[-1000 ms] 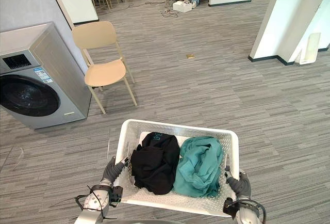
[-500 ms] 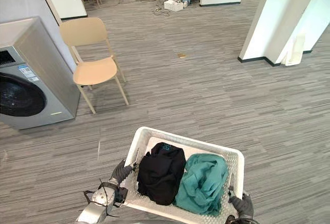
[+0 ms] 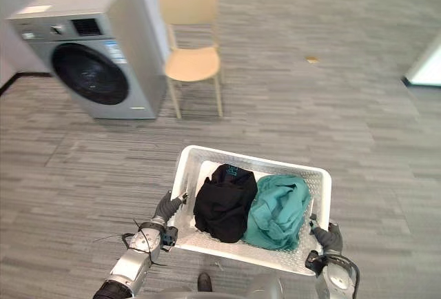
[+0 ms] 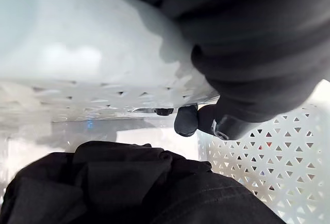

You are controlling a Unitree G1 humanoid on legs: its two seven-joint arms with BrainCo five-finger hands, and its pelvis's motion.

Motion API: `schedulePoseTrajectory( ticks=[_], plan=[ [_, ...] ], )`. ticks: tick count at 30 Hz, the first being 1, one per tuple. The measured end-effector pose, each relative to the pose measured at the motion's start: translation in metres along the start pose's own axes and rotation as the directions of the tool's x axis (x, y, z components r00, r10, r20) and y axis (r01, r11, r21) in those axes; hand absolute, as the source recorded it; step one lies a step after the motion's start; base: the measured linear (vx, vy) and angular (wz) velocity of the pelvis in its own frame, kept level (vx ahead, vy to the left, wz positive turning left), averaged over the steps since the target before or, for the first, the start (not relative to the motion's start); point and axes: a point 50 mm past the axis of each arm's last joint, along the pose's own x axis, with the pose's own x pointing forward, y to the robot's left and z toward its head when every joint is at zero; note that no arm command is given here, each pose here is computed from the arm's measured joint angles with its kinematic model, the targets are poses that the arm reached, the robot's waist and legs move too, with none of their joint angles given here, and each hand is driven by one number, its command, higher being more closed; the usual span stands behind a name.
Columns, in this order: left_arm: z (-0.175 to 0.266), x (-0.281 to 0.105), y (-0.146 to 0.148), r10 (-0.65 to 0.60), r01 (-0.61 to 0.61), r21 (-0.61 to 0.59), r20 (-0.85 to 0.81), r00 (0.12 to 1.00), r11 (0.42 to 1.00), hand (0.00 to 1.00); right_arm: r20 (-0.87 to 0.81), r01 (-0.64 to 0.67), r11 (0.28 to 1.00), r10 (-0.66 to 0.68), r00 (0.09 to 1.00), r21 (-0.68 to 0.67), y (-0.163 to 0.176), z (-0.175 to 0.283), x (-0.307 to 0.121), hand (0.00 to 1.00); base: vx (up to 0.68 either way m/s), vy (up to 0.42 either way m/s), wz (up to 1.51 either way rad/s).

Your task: Pick up the laundry basket with both hands and put the clothes into the washing machine.

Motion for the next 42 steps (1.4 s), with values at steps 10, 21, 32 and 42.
schedulePoseTrajectory(
  ticks=[10, 21, 32, 42],
  plan=[
    [0.002, -0.002, 0.011, 0.045, -0.045, -0.037, 0.017, 0.999, 0.998, 1.00, 0.043, -0.033, 0.999, 0.032, 0.999, 0.017, 0.014, 0.011, 0.001, 1.00, 0.39, 0.032, 0.52],
    [0.008, -0.017, 0.008, 0.109, -0.098, -0.160, 0.058, 0.992, 0.982, 1.00, 0.192, -0.087, 0.996, 0.091, 0.977, -0.028, 0.021, 0.049, 0.004, 1.00, 0.61, 0.062, -0.39],
    [-0.024, -0.024, 0.012, 0.103, -0.112, -0.108, -0.084, 0.991, 0.988, 1.00, 0.007, -0.093, 0.994, 0.093, 0.996, -0.057, 0.022, 0.008, 0.010, 1.00, 0.54, 0.326, -0.41],
    [-0.020, -0.012, 0.004, 0.058, -0.065, -0.087, -0.078, 0.995, 0.994, 1.00, 0.003, -0.056, 0.997, 0.056, 0.998, -0.044, 0.016, 0.007, 0.010, 1.00, 0.36, -0.088, -0.05]
  ],
)
